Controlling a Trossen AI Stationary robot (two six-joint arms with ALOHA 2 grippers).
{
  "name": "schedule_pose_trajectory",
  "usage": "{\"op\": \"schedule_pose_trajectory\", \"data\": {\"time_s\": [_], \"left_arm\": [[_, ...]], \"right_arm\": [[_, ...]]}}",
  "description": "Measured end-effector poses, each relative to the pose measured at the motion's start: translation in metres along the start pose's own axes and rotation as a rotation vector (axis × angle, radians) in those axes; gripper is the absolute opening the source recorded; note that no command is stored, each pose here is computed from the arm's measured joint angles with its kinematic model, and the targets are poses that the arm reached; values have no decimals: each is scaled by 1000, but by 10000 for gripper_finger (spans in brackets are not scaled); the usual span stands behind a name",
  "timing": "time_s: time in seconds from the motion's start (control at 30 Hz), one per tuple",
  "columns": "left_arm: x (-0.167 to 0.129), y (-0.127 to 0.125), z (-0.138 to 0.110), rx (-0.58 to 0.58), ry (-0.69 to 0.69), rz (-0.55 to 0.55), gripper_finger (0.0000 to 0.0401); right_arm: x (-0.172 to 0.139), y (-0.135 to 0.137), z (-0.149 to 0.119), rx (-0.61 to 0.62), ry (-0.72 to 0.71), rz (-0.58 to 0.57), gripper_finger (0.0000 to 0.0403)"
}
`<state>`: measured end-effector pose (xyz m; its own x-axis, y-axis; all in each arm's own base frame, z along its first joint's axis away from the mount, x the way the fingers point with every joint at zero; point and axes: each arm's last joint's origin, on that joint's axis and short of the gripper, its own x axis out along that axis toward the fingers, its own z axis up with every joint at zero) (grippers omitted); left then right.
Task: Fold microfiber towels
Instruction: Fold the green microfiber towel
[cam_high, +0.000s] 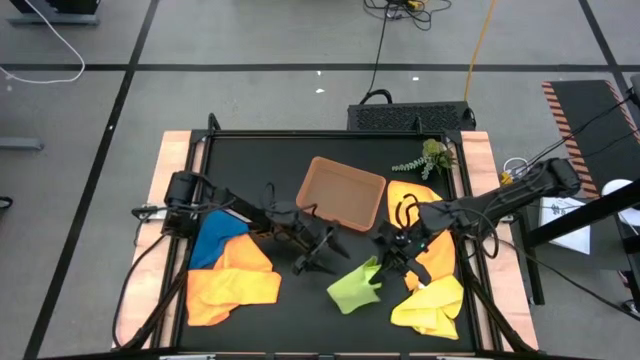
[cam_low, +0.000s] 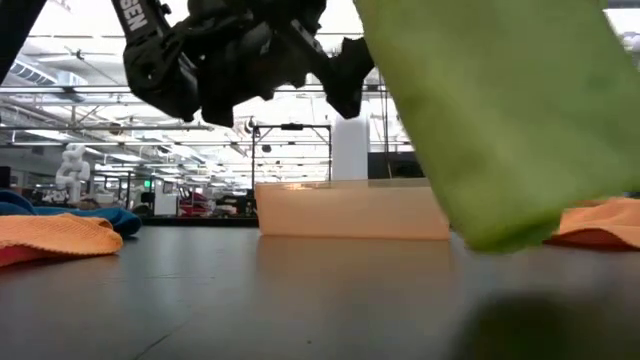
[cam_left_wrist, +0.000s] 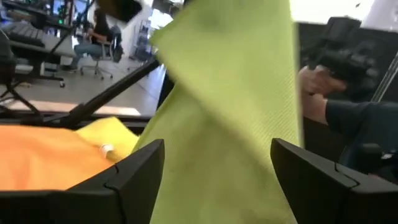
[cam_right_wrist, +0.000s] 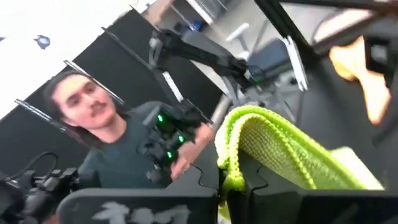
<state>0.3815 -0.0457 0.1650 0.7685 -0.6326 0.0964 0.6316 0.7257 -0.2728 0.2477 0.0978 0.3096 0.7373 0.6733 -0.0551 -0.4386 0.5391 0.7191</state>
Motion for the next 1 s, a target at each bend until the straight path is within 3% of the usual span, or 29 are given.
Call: {"op": "schedule_pose_trajectory", "data": {"time_s": [0.2,0.33,0.57,0.7,1.0], "left_arm": [[8,8,8,1,23,29,296],[12,6,17,16,11,-55,296],[20,-14,32,105,-66,-288,296],[20,-17,34,103,-81,-311,296],[19,-19,35,86,-66,-359,296]], "right_arm": [[4,-4,9,-97,-69,54,0],[5,-7,13,-153,-81,81,0],[12,-22,-7,-42,90,-29,0],[17,-29,-19,25,145,-114,0],[19,-29,-21,36,133,-141,0]]}}
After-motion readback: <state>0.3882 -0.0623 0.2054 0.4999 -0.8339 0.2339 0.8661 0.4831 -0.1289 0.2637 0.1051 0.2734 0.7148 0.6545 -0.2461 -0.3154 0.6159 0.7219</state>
